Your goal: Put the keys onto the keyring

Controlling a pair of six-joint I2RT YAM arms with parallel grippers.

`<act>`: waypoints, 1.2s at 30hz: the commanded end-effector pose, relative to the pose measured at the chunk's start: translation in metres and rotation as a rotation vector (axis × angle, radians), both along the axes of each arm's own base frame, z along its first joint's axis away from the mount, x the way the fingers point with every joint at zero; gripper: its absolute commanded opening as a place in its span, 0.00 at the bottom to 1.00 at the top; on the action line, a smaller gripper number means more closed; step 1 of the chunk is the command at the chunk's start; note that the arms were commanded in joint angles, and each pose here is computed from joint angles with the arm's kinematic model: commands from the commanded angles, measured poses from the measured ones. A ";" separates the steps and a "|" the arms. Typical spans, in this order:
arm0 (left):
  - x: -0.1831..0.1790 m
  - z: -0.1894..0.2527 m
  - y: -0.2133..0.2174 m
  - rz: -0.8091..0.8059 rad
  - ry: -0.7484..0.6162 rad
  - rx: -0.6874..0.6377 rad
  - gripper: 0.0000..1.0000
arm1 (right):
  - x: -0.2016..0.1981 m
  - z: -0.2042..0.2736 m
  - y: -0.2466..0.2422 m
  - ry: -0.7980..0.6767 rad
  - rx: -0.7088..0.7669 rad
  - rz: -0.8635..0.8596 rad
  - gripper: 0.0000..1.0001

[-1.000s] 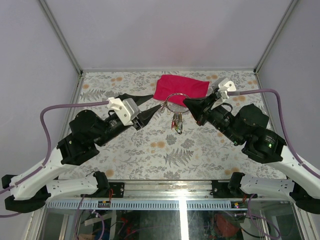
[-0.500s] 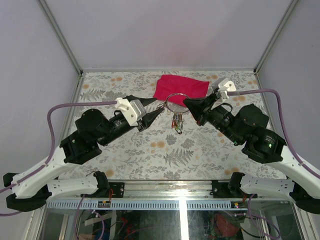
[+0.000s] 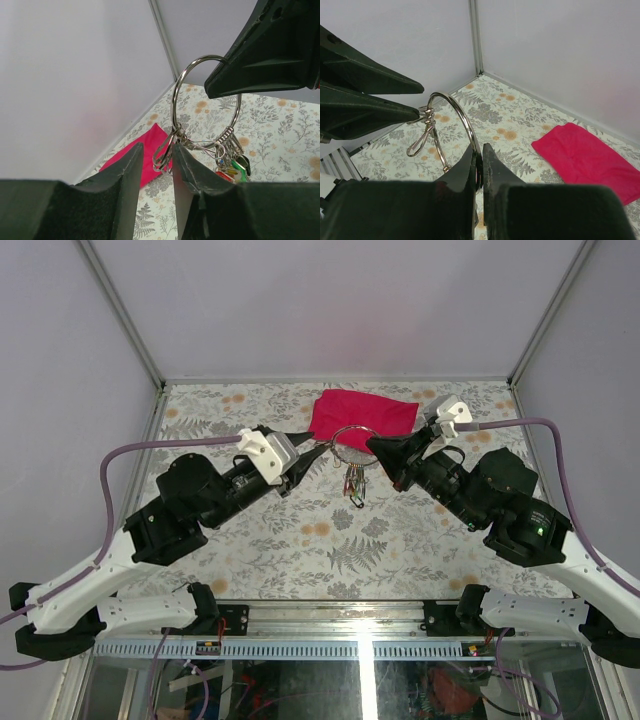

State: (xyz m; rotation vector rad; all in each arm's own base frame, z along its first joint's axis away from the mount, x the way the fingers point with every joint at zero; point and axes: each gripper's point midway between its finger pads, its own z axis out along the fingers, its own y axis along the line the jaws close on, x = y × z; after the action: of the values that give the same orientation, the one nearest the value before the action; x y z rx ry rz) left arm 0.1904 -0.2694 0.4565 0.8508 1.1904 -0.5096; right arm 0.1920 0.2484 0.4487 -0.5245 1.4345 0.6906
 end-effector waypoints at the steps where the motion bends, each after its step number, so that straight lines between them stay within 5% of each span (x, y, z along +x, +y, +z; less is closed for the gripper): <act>1: 0.002 0.018 0.008 0.034 -0.038 -0.022 0.30 | -0.005 0.040 -0.009 -0.061 0.111 0.001 0.00; 19: -0.003 0.011 -0.002 -0.015 -0.037 0.001 0.34 | -0.008 0.040 -0.009 -0.074 0.100 0.015 0.00; 29: -0.020 0.037 0.021 -0.031 0.020 -0.184 0.39 | -0.032 0.036 -0.006 -0.397 0.025 0.142 0.00; 36: -0.039 0.030 0.033 -0.090 0.128 -0.273 0.43 | -0.046 0.032 -0.015 -0.485 -0.008 0.180 0.00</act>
State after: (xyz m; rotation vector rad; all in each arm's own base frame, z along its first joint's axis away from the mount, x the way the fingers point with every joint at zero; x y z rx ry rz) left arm 0.1643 -0.2367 0.4827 0.7019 1.1678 -0.6661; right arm 0.1641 0.2471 0.4329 -0.8045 1.1546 0.6324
